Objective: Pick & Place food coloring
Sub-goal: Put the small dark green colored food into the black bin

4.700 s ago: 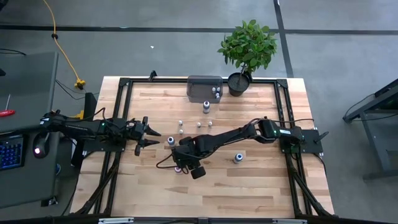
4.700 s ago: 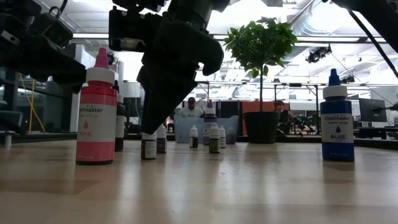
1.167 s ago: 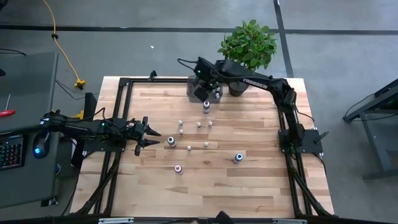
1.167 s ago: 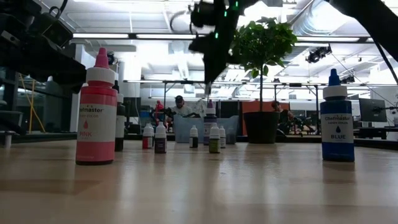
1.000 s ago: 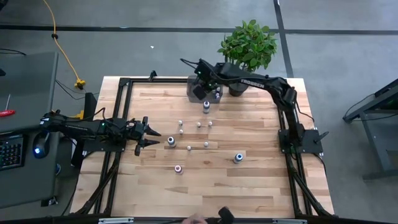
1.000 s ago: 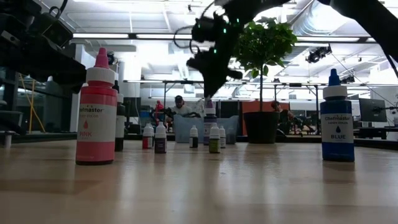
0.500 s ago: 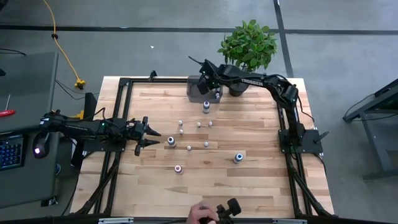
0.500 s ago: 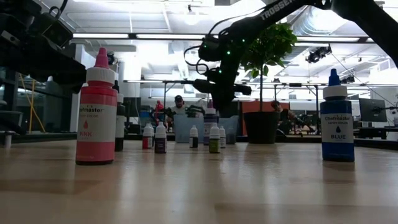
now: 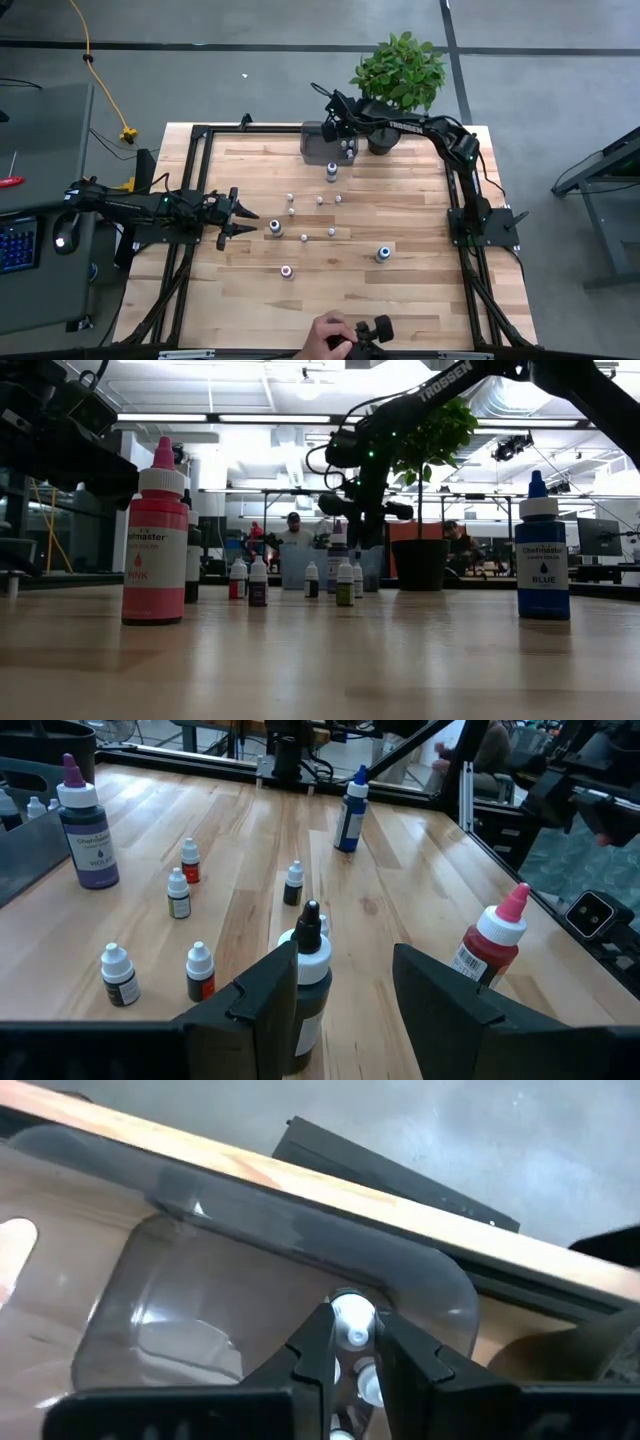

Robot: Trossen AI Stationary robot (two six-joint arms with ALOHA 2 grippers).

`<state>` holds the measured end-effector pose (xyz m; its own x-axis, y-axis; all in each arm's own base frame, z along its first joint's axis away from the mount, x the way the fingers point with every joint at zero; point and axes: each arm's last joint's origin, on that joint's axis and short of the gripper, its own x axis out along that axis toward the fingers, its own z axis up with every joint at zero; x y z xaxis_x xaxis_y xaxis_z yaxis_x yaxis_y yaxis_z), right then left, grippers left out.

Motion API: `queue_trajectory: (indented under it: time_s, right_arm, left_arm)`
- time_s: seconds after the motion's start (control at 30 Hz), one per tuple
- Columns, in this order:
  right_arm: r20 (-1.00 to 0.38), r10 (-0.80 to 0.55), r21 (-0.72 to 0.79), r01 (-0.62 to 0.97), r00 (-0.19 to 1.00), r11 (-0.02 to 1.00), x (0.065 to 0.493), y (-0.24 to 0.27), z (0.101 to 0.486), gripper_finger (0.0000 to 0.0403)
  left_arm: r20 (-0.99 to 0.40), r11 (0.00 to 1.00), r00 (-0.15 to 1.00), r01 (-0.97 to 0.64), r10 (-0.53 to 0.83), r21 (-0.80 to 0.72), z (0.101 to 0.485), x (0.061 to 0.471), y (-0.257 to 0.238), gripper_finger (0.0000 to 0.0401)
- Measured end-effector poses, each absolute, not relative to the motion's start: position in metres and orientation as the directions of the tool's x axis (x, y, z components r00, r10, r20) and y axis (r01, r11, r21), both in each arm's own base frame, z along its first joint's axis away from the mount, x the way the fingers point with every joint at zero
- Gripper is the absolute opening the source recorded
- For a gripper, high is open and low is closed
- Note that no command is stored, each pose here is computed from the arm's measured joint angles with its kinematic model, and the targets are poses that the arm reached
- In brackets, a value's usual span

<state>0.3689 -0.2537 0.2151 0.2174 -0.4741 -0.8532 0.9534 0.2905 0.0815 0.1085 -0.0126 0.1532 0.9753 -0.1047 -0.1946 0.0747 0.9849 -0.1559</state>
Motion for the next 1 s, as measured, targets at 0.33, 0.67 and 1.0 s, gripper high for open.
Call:
queue_trajectory:
  time_s: [0.33, 0.67, 1.0]
  right_arm:
    - [-0.873, -0.447, 0.094, 0.966, 0.196, 0.240, 0.370, -0.254, 0.204, 0.0054]
    - [-0.893, -0.425, 0.059, 0.976, 0.145, 0.210, 0.369, -0.252, 0.195, 0.0054]
    - [-0.892, -0.435, 0.043, 0.981, 0.122, 0.187, 0.368, -0.252, 0.194, 0.0055]
  left_arm:
    - [-0.195, 0.985, 0.975, 0.075, -0.105, -0.156, 0.153, 0.108, -0.013, 0.0163]
    - [-0.195, 0.984, 0.974, 0.085, -0.115, -0.158, 0.153, 0.108, -0.013, 0.0163]
    - [-0.195, 0.983, 0.973, 0.090, -0.121, -0.159, 0.153, 0.108, -0.013, 0.0163]
